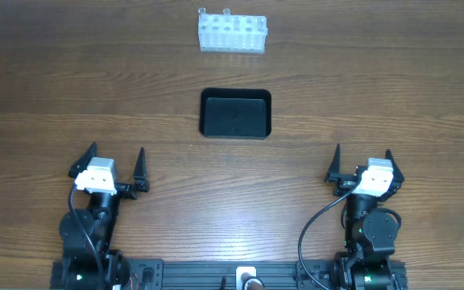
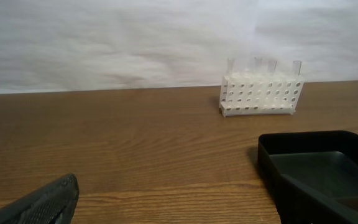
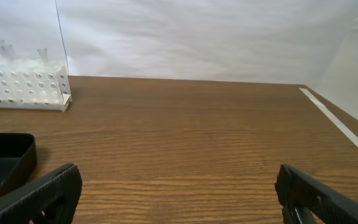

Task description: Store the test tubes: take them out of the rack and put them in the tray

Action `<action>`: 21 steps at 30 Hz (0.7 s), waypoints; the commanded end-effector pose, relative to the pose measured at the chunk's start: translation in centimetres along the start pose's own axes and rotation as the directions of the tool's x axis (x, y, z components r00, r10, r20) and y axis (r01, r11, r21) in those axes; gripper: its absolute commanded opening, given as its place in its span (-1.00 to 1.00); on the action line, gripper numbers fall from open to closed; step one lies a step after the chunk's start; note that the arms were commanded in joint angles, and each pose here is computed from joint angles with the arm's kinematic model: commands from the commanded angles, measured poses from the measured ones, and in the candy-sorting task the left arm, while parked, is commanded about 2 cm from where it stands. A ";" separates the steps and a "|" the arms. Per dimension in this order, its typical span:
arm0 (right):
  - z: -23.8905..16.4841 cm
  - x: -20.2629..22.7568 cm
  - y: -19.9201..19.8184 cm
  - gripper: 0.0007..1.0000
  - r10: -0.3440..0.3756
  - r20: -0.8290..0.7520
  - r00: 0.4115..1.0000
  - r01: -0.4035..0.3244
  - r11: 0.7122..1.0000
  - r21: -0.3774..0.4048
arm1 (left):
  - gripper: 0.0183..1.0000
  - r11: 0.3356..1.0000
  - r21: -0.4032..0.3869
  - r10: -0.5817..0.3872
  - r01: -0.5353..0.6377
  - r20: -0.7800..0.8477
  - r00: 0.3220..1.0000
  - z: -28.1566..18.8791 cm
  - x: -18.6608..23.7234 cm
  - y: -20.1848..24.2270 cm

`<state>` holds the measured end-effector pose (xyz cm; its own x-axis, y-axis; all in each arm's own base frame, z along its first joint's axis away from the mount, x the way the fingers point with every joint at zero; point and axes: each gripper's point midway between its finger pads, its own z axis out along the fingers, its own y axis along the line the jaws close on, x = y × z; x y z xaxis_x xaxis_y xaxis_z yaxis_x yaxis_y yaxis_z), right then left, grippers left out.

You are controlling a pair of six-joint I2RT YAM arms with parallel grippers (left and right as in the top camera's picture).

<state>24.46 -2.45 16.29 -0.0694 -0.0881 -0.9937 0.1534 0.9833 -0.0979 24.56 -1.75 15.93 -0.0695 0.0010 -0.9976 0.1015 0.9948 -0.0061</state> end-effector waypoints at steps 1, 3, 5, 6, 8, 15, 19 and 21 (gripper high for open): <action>0.0 0.1 -0.4 0.99 -0.003 0.001 1.000 0.003 1.000 0.021 | 1.00 1.000 -0.024 0.015 -0.015 0.000 1.000 0.0 0.1 0.4; 0.0 0.1 -0.4 0.98 -0.003 0.002 1.000 0.003 1.000 0.021 | 1.00 1.000 -0.024 0.015 -0.015 0.000 1.000 0.0 0.1 0.4; 0.0 0.1 -0.4 0.99 -0.003 0.002 1.000 0.003 1.000 0.021 | 1.00 1.000 -0.024 0.015 -0.015 0.000 1.000 0.0 0.1 0.4; 0.0 0.1 -0.4 0.98 -0.003 0.001 1.000 0.003 1.000 0.021 | 1.00 1.000 -0.024 0.015 -0.014 0.000 1.000 0.0 0.1 0.4; 0.0 0.1 -0.4 0.99 -0.003 0.001 1.000 0.003 1.000 0.021 | 1.00 1.000 -0.024 0.015 -0.015 0.000 1.000 0.0 0.1 0.4; 0.0 0.1 -0.4 0.98 -0.003 0.001 1.000 0.003 1.000 0.021 | 1.00 1.000 -0.020 0.015 -0.015 0.001 1.000 0.0 0.1 0.3; 0.0 0.1 -0.4 0.99 -0.003 0.001 1.000 0.003 1.000 0.021 | 1.00 1.000 0.003 0.017 -0.017 0.028 0.999 0.0 -0.6 -0.1; 0.0 0.1 -0.4 0.98 -0.003 0.001 1.000 0.003 1.000 0.021 | 1.00 1.000 0.006 0.020 -0.020 0.057 0.998 -0.1 -1.3 -0.2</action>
<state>24.46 -2.45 16.29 -0.0694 -0.0881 -0.9937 0.1534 0.9833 -0.0979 24.61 -1.58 16.45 -0.0482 0.0010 -0.9988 0.0917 0.9958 -0.0034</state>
